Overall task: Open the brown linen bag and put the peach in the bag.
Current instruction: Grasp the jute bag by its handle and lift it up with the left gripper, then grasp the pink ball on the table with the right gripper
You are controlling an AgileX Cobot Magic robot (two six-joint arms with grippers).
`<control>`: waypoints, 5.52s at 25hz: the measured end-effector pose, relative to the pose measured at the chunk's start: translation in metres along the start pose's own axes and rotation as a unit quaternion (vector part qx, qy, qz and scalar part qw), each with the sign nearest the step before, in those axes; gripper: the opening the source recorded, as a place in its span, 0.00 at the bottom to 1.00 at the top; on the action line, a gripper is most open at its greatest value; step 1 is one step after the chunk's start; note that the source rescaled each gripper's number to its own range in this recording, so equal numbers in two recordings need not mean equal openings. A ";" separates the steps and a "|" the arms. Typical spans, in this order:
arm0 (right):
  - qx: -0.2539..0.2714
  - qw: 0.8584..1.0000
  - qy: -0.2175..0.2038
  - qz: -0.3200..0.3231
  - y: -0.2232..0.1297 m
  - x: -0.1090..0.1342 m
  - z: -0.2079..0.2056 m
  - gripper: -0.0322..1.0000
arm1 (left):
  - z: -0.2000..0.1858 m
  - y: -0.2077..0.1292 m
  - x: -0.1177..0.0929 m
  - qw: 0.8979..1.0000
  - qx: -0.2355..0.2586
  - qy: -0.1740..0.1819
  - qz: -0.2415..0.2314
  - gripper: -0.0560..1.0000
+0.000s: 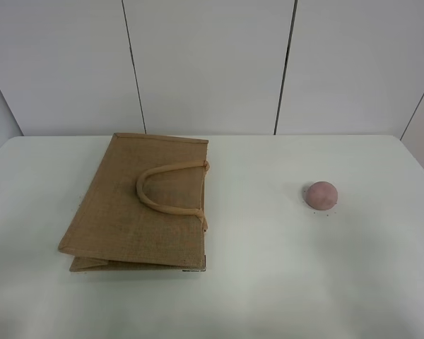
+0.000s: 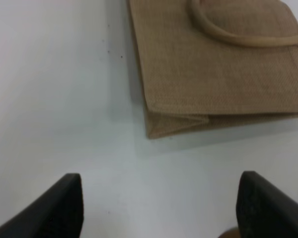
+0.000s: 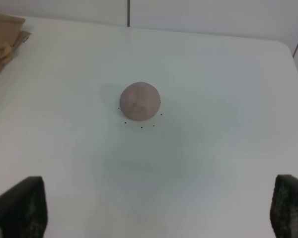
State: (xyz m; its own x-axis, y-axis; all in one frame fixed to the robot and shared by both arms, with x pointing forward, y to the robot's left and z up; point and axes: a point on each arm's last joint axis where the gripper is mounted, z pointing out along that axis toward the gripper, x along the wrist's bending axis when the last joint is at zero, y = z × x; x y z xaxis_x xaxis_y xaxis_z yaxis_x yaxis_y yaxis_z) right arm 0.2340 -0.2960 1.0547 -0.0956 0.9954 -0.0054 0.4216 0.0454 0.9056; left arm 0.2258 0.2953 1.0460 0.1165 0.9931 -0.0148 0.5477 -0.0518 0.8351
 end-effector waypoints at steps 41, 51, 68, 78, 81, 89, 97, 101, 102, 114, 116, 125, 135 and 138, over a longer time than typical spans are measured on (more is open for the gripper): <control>0.000 1.000 0.000 0.000 0.000 0.000 0.000 1.00 | 0.397 0.177 -0.049 0.907 0.411 -0.037 -0.077 0.96; 0.000 1.000 0.000 0.000 0.000 0.000 0.000 1.00 | 0.429 0.159 -0.070 0.911 0.409 -0.034 -0.049 0.96; 0.000 1.000 0.000 0.000 0.000 0.000 0.000 1.00 | 0.473 0.112 -0.068 0.900 0.433 -0.015 -0.033 0.96; 0.000 1.000 0.000 0.000 0.000 0.000 0.000 1.00 | 0.472 0.114 -0.069 0.899 0.436 -0.016 -0.034 0.09; 0.000 1.000 0.000 0.000 0.000 0.000 0.000 1.00 | 0.470 0.119 -0.069 0.898 0.439 -0.016 -0.034 0.09; 0.000 1.000 0.000 0.000 0.000 0.000 0.000 1.00 | 0.423 0.196 -0.070 0.911 0.411 -0.027 -0.011 0.06; 0.000 1.000 0.000 0.000 0.000 0.000 0.000 1.00 | 0.345 0.287 -0.069 0.949 0.312 -0.048 -0.004 0.05; 0.000 1.000 0.000 0.000 0.000 0.000 0.000 1.00 | 0.305 0.314 -0.067 0.964 0.258 -0.057 -0.004 0.05; 0.000 1.000 0.000 0.000 0.000 0.000 0.000 1.00 | 0.294 0.320 -0.066 0.967 0.246 -0.059 -0.004 0.05; 0.116 0.993 0.021 0.024 0.045 0.002 0.033 1.00 | 0.252 0.338 -0.062 0.978 0.199 -0.065 0.003 0.05; 0.167 0.985 0.021 0.026 0.062 0.001 0.056 1.00 | 0.252 0.338 -0.062 0.978 0.199 -0.065 0.003 0.05; 0.385 0.922 0.018 0.038 0.102 -0.006 0.224 1.00 | 0.252 0.338 -0.062 0.978 0.199 -0.065 0.004 0.05; 0.449 0.893 0.020 0.034 0.105 -0.008 0.386 1.00 | 0.252 0.338 -0.062 0.978 0.199 -0.065 0.006 0.05; 0.450 0.892 0.028 0.025 0.103 0.001 0.407 1.00 | 0.252 0.338 -0.062 0.978 0.199 -0.066 0.006 0.05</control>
State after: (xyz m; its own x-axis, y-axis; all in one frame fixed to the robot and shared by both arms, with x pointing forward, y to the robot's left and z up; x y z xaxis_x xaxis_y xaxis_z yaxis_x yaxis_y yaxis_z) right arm 0.6444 -0.2555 0.9754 -0.0911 0.9935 0.0686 0.9775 0.0761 0.1966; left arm 0.6126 0.1897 1.1904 0.2160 0.9714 -0.0984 0.8215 -0.1263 0.5561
